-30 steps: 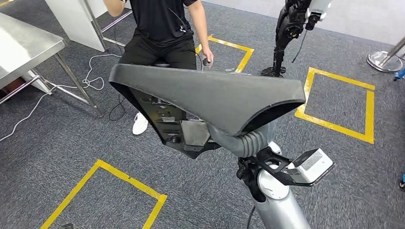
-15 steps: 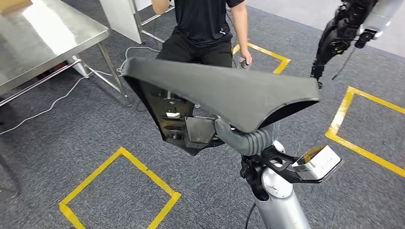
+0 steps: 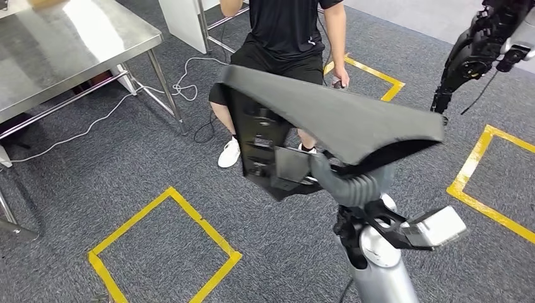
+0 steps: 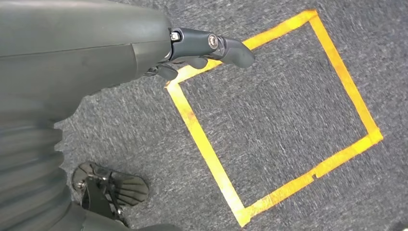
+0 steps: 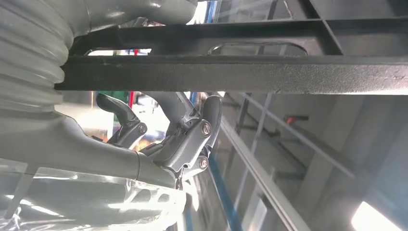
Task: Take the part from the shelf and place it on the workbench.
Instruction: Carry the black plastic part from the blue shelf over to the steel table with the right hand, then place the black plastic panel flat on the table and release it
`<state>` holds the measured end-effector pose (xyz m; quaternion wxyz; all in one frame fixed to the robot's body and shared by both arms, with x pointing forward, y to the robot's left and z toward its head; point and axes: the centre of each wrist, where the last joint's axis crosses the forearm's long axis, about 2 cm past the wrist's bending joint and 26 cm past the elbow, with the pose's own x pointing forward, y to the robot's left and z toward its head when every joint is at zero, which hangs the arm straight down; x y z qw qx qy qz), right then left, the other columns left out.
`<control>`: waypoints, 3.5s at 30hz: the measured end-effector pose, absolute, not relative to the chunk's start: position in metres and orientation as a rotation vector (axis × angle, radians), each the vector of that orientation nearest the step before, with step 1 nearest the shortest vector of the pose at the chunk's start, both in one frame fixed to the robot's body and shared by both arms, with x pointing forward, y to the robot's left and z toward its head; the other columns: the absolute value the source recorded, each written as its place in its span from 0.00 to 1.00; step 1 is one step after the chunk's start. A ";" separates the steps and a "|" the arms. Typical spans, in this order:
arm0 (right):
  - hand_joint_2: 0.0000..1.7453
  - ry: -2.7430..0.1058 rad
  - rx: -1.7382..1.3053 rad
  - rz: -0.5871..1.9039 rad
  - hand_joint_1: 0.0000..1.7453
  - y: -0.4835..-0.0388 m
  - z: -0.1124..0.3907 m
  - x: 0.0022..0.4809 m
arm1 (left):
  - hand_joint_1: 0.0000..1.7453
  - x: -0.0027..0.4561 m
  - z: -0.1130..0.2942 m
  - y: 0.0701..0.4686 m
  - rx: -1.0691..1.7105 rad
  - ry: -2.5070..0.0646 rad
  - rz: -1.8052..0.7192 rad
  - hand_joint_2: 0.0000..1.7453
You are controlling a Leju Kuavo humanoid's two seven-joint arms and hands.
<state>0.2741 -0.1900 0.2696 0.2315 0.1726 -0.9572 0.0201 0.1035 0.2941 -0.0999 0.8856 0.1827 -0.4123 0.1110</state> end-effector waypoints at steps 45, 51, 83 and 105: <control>1.00 -2.621 0.401 0.188 1.00 -0.197 0.286 0.291 | 0.00 0.122 -0.095 0.299 0.348 -0.912 0.208 1.00; 1.00 -2.595 0.463 0.211 1.00 -0.183 0.308 0.312 | 0.00 0.122 -0.095 0.300 0.347 -0.906 0.208 1.00; 1.00 -2.557 0.446 0.260 1.00 -0.171 0.309 0.327 | 0.00 0.122 -0.095 0.299 0.350 -0.903 0.174 1.00; 1.00 -2.533 0.473 0.299 1.00 -0.163 0.310 0.334 | 0.00 0.120 -0.095 0.304 0.381 -0.923 0.203 1.00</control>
